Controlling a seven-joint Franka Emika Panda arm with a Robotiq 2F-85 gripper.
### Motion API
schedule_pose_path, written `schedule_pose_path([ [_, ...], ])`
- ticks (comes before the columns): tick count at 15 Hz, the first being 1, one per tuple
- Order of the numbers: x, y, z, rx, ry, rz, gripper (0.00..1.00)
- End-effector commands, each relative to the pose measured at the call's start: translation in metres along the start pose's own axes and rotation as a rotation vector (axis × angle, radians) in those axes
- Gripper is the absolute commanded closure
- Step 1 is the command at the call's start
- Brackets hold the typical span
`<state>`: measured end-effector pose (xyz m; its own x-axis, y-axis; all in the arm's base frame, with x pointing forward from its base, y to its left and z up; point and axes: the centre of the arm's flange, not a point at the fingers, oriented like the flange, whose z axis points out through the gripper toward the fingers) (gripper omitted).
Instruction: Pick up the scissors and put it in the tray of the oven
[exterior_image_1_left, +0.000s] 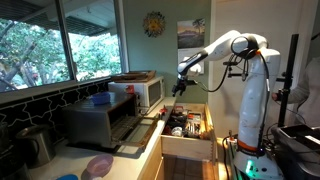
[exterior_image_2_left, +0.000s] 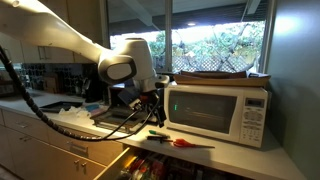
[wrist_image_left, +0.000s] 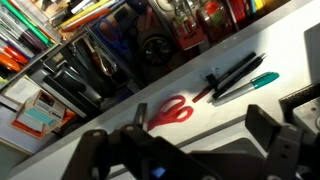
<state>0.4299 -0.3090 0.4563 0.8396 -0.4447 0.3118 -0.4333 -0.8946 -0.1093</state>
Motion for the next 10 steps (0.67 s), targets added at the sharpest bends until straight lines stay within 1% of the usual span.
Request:
schedule_pose_path([
  [1,0.019,0.03,0.008,-0.022,0.006,0.198,0.0],
  [3,0.02,0.042,0.008,-0.033,0.005,0.302,0.0],
  [4,0.012,0.034,0.005,-0.035,0.004,0.205,0.0],
  [5,0.014,0.039,0.006,-0.041,0.005,0.24,0.0],
  [7,0.015,0.043,0.006,-0.045,0.007,0.267,0.0],
  [8,0.015,0.037,0.004,-0.045,0.008,0.293,0.0],
  [10,0.025,0.029,0.028,-0.051,0.006,0.425,0.0],
])
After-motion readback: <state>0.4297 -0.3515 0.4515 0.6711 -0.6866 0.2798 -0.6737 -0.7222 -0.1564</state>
